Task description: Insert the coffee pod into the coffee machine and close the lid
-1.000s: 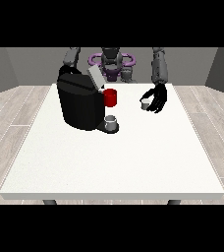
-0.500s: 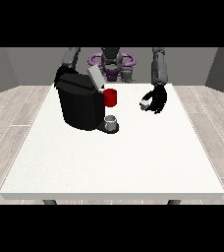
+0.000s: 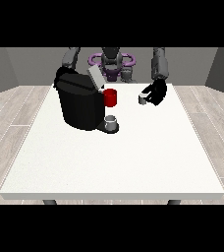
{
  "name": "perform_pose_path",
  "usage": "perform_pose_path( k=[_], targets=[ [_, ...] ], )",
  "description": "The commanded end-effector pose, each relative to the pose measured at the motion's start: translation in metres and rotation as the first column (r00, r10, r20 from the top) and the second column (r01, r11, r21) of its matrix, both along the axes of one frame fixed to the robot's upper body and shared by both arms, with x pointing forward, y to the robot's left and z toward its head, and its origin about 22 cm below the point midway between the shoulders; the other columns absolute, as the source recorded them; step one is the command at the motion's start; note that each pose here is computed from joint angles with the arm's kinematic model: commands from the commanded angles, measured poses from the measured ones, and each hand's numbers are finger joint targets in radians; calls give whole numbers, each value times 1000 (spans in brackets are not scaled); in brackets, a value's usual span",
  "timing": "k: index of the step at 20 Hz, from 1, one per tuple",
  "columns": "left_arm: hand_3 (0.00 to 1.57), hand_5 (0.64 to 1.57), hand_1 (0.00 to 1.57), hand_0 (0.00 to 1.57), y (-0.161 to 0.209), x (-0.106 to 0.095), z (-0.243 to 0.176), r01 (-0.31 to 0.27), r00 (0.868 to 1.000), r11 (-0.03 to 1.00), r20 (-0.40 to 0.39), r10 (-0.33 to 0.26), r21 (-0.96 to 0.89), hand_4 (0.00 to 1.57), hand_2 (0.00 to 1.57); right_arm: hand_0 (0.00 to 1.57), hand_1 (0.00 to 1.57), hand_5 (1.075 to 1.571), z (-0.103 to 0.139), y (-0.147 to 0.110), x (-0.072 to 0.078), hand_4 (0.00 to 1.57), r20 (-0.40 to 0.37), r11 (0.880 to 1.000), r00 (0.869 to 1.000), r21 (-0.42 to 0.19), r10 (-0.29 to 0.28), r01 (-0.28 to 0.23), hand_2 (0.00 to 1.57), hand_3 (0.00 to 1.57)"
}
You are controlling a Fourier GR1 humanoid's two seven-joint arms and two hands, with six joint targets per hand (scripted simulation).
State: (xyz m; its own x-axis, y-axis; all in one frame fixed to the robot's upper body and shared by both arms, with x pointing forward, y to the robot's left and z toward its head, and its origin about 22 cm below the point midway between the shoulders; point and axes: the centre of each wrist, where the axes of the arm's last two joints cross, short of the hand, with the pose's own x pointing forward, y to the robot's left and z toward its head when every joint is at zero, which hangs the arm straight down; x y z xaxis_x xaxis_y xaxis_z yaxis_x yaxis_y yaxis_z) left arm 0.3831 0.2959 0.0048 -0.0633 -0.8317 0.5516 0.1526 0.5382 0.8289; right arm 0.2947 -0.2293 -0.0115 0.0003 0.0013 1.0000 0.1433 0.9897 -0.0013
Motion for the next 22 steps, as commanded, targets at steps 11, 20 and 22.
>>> perform_pose_path(
  k=[11,20,22],
  targets=[
    [1288,1571,1255,1255,-12,41,95,117,985,993,127,-115,-10,556,1332,0,0,1571,0,-3,7,468,4,998,998,-10,56,-56,0,0],
    [1224,1571,1011,1011,7,58,160,51,980,999,192,-48,-13,543,1199,0,0,1571,23,35,11,500,74,993,991,20,111,-113,0,0],
    [1226,1571,1017,1017,-15,63,175,88,978,996,190,-83,-16,503,1206,0,0,1571,8,14,8,521,25,994,994,-16,106,-105,0,0]
  ],
)
